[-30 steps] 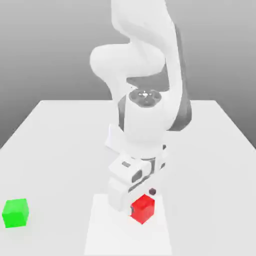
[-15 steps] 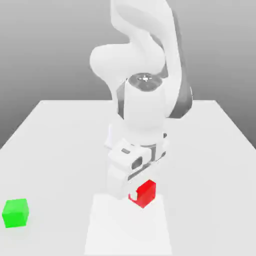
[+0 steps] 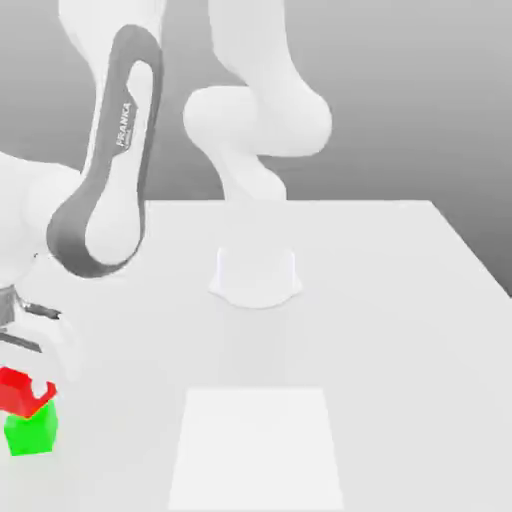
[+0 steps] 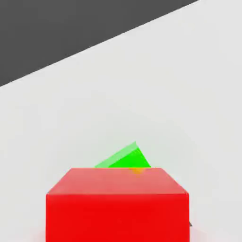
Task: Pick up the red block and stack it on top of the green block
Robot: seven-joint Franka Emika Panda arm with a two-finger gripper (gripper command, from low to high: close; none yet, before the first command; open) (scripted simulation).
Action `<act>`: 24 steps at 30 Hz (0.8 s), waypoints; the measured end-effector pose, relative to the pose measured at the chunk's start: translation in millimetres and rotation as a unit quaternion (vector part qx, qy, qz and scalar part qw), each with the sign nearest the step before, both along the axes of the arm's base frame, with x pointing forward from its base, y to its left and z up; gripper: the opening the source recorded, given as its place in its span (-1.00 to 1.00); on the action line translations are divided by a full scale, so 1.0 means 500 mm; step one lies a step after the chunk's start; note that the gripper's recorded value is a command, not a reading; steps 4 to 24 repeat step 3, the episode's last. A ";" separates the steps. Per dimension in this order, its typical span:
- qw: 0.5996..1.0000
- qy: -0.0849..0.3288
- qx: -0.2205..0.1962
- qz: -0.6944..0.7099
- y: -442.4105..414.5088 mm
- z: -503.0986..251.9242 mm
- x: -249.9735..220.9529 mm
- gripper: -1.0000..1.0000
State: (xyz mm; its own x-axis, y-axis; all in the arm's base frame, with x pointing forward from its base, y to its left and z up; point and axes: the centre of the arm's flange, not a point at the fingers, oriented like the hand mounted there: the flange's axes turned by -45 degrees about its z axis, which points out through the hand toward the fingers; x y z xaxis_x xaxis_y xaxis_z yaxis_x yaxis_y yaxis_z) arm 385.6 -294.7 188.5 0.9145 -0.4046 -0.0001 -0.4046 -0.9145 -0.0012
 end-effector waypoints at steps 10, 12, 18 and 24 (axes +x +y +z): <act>1.000 0.000 0.000 0.000 0.000 0.000 0.000 1.00; 1.000 0.000 0.000 0.000 0.000 0.000 0.000 1.00; 1.000 0.000 0.000 0.000 0.000 0.000 0.000 1.00; 1.000 0.000 0.000 0.000 0.000 0.000 0.000 1.00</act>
